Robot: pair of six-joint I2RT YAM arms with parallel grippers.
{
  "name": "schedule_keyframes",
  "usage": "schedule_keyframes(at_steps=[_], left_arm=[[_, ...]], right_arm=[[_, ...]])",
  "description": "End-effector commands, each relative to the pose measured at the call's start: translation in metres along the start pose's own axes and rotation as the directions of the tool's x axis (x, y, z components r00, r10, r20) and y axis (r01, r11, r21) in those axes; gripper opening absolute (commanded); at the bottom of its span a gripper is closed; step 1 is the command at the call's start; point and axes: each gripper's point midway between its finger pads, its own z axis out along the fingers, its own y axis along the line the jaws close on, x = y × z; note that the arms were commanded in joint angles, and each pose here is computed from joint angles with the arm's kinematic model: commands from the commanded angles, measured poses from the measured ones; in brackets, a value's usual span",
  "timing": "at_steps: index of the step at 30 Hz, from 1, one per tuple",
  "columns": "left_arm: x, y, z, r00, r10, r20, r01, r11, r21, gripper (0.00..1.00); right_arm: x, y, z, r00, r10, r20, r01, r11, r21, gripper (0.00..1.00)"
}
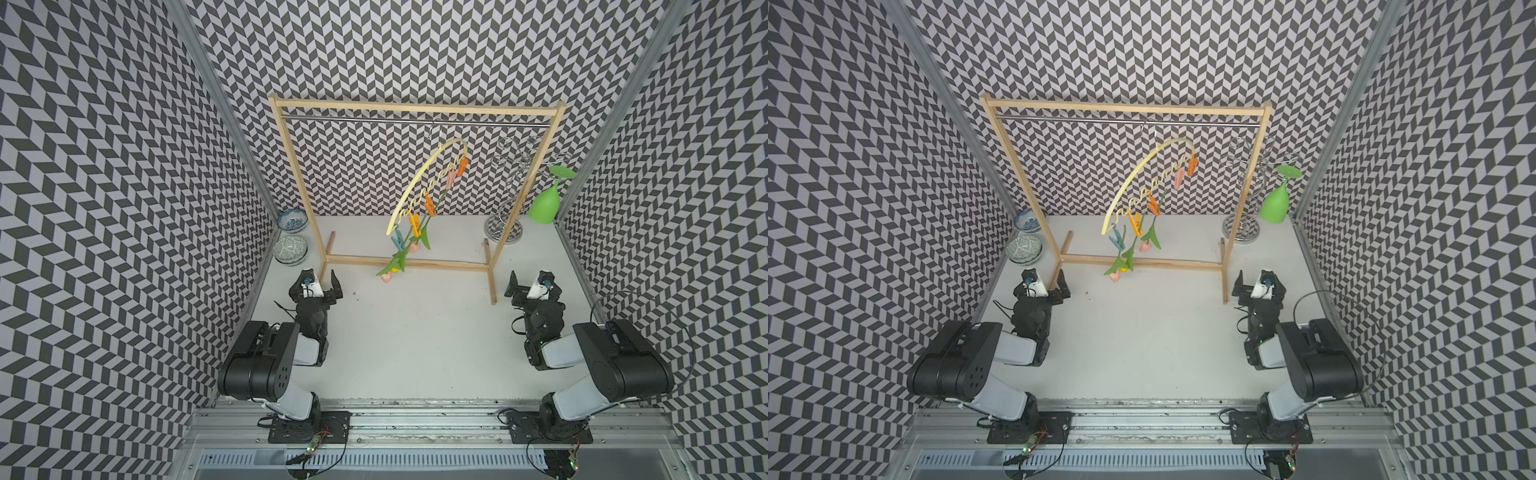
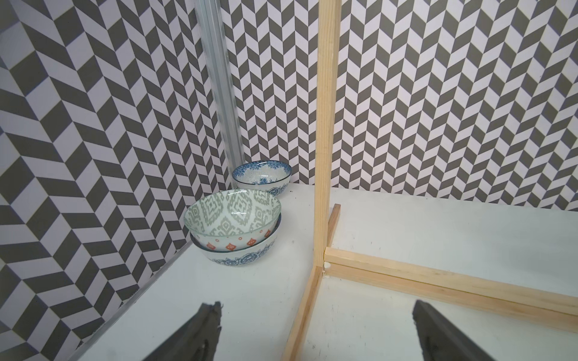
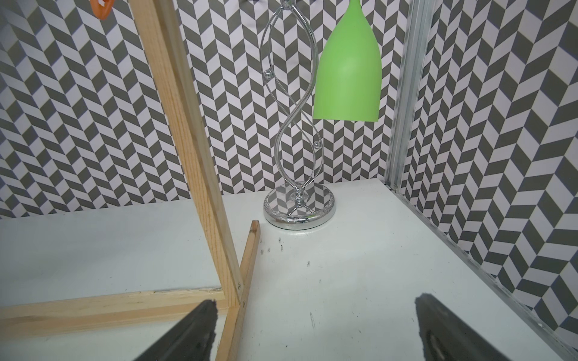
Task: Dry the flowers on a clothes hanger
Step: Reset both arms
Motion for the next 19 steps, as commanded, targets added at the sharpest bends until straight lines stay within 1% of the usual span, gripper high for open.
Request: schedule_keyframes(at_steps=[1,19], left_arm=[[-0.0027,0.0001,-0.0022,1.000,0.000,0.008,0.000,1.000,-0.001,1.00],[-0.0019,0.0000,-0.0020,1.000,-0.003,0.004,0.003,1.000,0.001,1.00]], right_arm=[[-0.0088,0.0018,-0.0003,0.999,0.022,0.040,-0.021,1.000,-0.008,0.99],[-0.0095,0.0031,0.0002,0.999,0.023,0.041,-0.022,1.000,-0.014,0.99]])
